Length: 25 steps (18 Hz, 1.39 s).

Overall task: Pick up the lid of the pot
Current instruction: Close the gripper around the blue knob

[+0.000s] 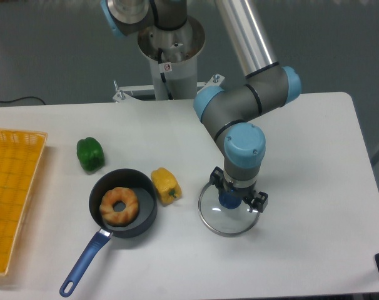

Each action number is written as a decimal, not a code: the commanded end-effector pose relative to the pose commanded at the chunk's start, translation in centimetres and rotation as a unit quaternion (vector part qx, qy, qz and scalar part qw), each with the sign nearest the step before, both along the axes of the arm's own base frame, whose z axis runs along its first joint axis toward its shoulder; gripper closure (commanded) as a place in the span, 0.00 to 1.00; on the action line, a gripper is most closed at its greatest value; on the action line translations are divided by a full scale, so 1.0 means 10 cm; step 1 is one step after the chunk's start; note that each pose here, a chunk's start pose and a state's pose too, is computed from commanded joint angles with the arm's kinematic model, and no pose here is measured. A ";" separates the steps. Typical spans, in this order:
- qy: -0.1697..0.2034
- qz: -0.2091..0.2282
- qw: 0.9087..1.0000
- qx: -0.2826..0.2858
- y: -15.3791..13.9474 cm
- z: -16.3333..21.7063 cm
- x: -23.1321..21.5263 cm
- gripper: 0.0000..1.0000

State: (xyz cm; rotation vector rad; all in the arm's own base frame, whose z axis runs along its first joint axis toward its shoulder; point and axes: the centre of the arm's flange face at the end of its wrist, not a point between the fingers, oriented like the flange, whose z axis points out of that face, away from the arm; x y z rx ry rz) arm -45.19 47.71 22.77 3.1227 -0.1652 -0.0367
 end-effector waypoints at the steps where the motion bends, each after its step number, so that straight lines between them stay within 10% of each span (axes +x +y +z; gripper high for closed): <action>1: -0.001 0.000 1.000 0.000 0.00 -0.01 0.00 0.02; 19: -0.011 -0.003 1.000 -0.008 0.01 -0.13 0.06 0.04; 25: -0.013 -0.003 1.000 -0.009 -0.01 -0.14 0.08 0.36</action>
